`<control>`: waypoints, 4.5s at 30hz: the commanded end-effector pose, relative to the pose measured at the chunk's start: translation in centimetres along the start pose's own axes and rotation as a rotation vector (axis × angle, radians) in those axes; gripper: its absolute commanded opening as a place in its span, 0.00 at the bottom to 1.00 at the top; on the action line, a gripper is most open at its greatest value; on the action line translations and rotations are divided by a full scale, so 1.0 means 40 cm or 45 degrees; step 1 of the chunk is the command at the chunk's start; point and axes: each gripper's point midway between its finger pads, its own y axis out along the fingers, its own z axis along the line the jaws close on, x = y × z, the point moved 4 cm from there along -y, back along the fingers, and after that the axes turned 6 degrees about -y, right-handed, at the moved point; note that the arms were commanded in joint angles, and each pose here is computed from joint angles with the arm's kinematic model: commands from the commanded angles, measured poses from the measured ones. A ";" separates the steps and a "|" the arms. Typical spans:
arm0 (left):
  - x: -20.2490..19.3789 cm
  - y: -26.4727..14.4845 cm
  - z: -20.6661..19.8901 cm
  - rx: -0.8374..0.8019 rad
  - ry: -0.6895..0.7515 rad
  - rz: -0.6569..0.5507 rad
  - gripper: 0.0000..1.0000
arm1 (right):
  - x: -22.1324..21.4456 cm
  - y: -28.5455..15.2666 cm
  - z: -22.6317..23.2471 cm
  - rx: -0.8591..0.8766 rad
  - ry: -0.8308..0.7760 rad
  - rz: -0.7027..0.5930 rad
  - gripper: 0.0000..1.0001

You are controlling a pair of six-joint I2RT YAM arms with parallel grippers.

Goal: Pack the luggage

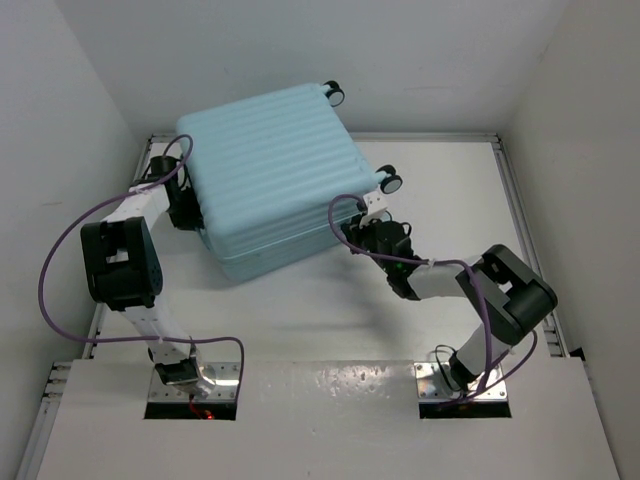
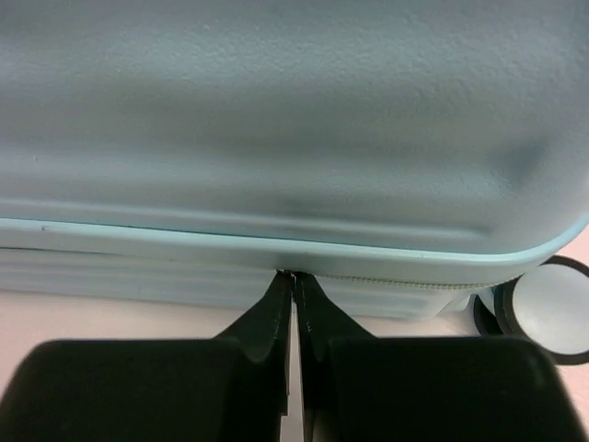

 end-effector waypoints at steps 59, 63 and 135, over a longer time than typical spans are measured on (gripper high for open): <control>0.269 0.273 -0.021 -0.080 0.418 0.022 0.00 | 0.074 0.606 -0.597 -0.004 0.828 -0.340 0.00; 0.255 0.248 -0.073 -0.182 0.413 0.027 0.21 | 0.066 0.649 -0.578 0.022 0.843 -0.266 0.12; 0.432 -0.026 0.080 -0.398 -0.304 -0.586 0.91 | 0.276 -0.055 -0.421 -0.129 -0.080 0.365 1.00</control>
